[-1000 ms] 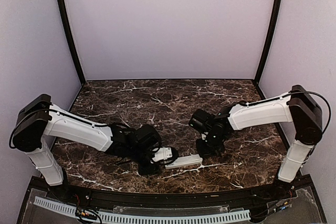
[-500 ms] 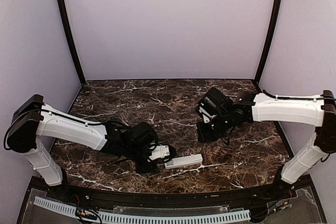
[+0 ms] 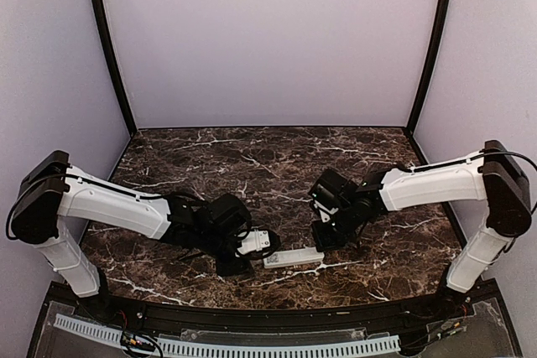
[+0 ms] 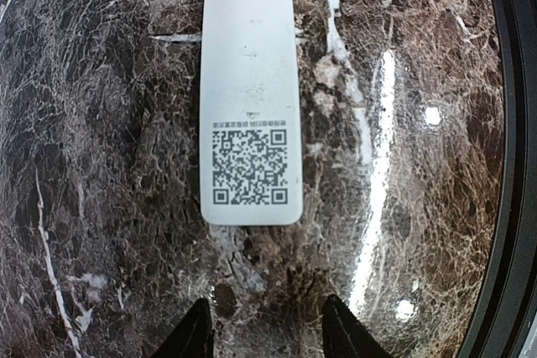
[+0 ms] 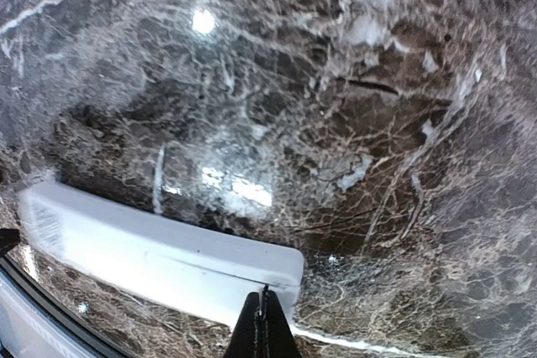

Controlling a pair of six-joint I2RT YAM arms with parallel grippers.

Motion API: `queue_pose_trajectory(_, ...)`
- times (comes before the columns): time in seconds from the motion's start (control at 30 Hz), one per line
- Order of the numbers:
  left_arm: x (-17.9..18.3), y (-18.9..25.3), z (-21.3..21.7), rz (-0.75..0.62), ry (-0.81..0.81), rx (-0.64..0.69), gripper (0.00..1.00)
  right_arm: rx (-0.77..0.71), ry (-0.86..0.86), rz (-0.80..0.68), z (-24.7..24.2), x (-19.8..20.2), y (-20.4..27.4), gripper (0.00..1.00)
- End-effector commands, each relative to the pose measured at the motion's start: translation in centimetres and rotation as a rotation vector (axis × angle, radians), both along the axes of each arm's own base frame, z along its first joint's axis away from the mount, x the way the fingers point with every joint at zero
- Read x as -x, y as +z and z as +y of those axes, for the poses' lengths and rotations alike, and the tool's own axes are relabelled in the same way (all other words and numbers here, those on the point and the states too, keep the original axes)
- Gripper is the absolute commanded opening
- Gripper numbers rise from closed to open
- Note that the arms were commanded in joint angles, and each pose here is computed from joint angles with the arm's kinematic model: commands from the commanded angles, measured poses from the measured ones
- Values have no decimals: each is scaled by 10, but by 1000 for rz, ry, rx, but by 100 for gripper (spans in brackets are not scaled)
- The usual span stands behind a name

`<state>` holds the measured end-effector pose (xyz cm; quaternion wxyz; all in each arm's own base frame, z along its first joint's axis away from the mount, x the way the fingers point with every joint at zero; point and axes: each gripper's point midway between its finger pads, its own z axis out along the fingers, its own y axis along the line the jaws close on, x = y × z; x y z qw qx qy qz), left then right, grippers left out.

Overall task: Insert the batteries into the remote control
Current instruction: Press the battery cover on the remote control, then hold the remote control at the center of the board.

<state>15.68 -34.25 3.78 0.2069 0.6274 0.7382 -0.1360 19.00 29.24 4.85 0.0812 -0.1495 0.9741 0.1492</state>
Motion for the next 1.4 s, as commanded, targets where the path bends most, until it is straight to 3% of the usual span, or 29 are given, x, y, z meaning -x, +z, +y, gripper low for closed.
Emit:
queue_pose_trajectory(0.0, 1, 0, 10, 0, -1, -18, 44, 14, -10, 48, -3, 11, -25, 0)
queue_pose_trajectory(0.2, 0, 0, 10, 2, 2, -22, 44, 31, 0, 31, -1, 6, -18, 0)
queue_pose_trajectory(0.6, -5, -4, 8, -20, 1, -29, 46, -55, 3, -73, 15, -13, 42, 0)
queue_pose_trajectory(0.8, -12, -16, 7, -45, 2, -63, 33, 129, -141, -24, -41, -13, 12, 0)
queue_pose_trajectory(1.1, -9, -13, -7, -10, 3, 4, 5, 209, -136, 55, -44, -7, -27, 0)
queue_pose_trajectory(1.2, -8, -12, -12, 5, 11, 31, 0, 205, -130, 70, -41, -5, -33, 0)
queue_pose_trajectory(1.37, -7, -11, -18, 23, 31, 73, 0, 200, -135, 74, -40, -2, -34, 0)
